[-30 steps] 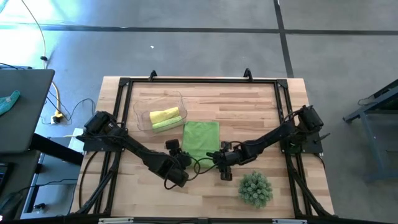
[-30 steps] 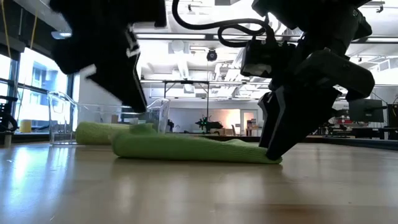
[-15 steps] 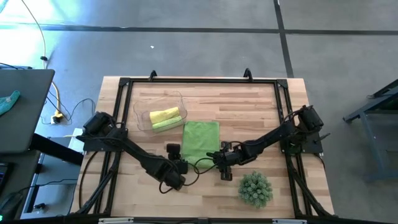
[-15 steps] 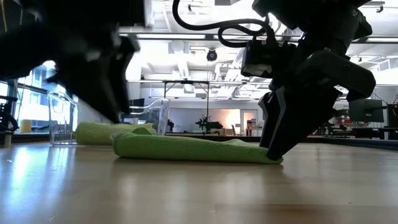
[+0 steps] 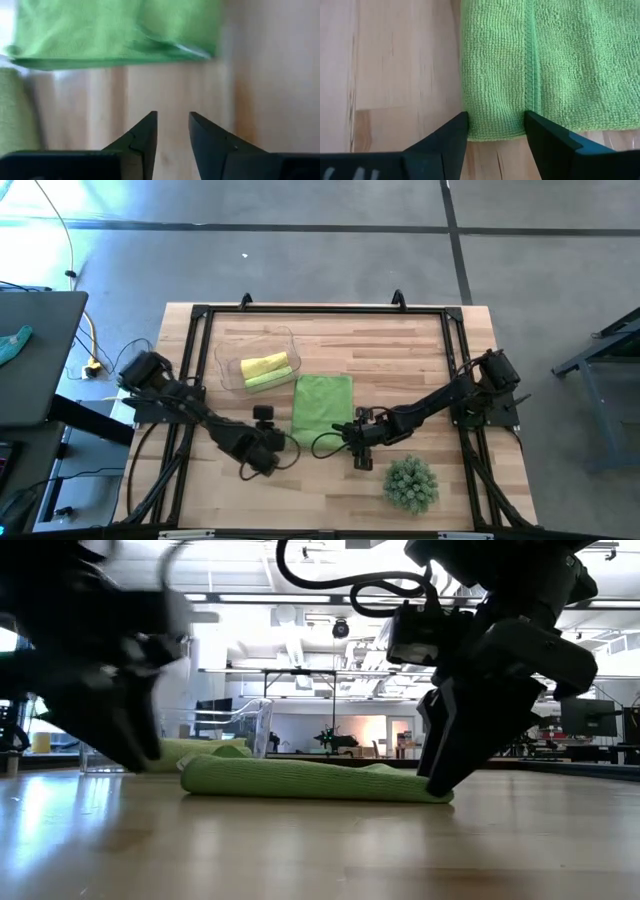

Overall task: Roll microfiber towels into tight, uniform cylinder then place into a basket
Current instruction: Roll the green towel

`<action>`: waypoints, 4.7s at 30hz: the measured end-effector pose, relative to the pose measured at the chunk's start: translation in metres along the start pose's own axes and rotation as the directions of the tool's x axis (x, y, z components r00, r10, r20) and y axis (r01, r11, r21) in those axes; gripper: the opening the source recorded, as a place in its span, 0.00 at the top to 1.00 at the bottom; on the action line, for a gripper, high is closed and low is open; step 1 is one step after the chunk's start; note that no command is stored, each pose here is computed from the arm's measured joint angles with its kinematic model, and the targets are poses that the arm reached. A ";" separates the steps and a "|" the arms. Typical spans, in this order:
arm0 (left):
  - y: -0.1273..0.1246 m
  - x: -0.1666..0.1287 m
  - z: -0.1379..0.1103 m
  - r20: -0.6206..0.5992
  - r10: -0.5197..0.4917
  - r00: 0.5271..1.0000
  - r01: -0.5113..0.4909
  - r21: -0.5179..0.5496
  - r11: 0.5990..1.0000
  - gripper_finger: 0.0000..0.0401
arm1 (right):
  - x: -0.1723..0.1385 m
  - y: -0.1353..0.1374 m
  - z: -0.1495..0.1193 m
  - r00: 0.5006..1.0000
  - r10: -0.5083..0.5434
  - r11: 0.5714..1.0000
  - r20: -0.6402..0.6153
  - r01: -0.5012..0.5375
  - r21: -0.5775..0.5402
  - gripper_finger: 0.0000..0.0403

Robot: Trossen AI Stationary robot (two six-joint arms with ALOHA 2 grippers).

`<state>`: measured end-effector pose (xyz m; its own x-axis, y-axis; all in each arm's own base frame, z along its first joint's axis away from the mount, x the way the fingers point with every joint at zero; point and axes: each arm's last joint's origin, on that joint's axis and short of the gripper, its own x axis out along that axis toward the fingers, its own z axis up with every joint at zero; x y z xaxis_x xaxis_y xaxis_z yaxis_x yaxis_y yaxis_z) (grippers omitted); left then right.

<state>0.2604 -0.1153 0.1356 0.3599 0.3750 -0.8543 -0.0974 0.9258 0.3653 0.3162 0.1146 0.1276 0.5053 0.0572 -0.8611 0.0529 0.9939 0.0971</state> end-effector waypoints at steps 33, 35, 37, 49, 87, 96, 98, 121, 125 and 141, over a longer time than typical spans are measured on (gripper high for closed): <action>0.012 0.054 -0.002 0.384 -0.159 0.910 0.193 -0.052 0.980 0.52 | -0.002 -0.001 0.000 1.000 -0.011 1.000 -0.004 0.011 0.025 0.53; 0.013 0.055 -0.003 0.368 -0.169 0.914 0.225 -0.115 0.968 0.54 | -0.007 -0.002 -0.001 1.000 -0.018 0.999 -0.021 0.019 0.040 0.53; 0.013 0.056 -0.004 0.349 -0.185 0.919 0.260 -0.182 0.948 0.56 | -0.014 -0.004 0.000 0.999 -0.022 0.999 -0.028 0.023 0.043 0.53; 0.016 0.058 -0.003 0.347 -0.189 0.919 0.321 -0.376 0.869 0.67 | -0.036 0.012 0.007 0.993 -0.019 0.970 0.112 0.046 -0.239 0.53; 0.004 0.041 0.012 0.395 -0.261 0.881 0.451 -0.529 0.719 0.91 | -0.001 -0.038 0.011 0.949 0.291 0.953 -0.124 -0.275 0.127 0.99; 0.006 0.042 0.008 0.363 -0.241 0.900 0.420 -0.578 0.699 0.94 | -0.002 -0.072 0.020 0.929 0.358 0.906 -0.099 -0.320 0.276 0.99; 0.006 0.042 0.008 0.365 -0.216 0.906 0.402 -0.574 0.714 0.93 | -0.002 -0.078 0.021 0.930 0.355 0.899 -0.095 -0.312 0.307 0.99; 0.002 0.006 0.042 0.448 -0.204 0.870 0.255 -0.056 0.965 0.65 | 0.012 -0.093 0.020 0.923 0.374 0.847 -0.091 -0.300 0.440 0.99; 0.002 0.020 0.037 0.396 -0.125 0.910 0.176 -0.096 0.980 0.65 | 0.013 -0.093 0.022 0.927 0.368 0.846 -0.075 -0.301 0.440 0.99; -0.001 0.049 0.020 0.283 -0.093 0.955 0.197 -0.365 0.910 0.97 | 0.005 -0.092 0.027 0.931 0.364 0.889 -0.040 -0.334 0.312 0.77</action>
<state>0.2961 -0.0991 0.1007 0.6152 0.2584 -0.7448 -0.3564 0.9339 0.0297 0.3368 0.0207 0.1276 0.4553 0.4185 -0.7859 0.1468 0.8353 0.5298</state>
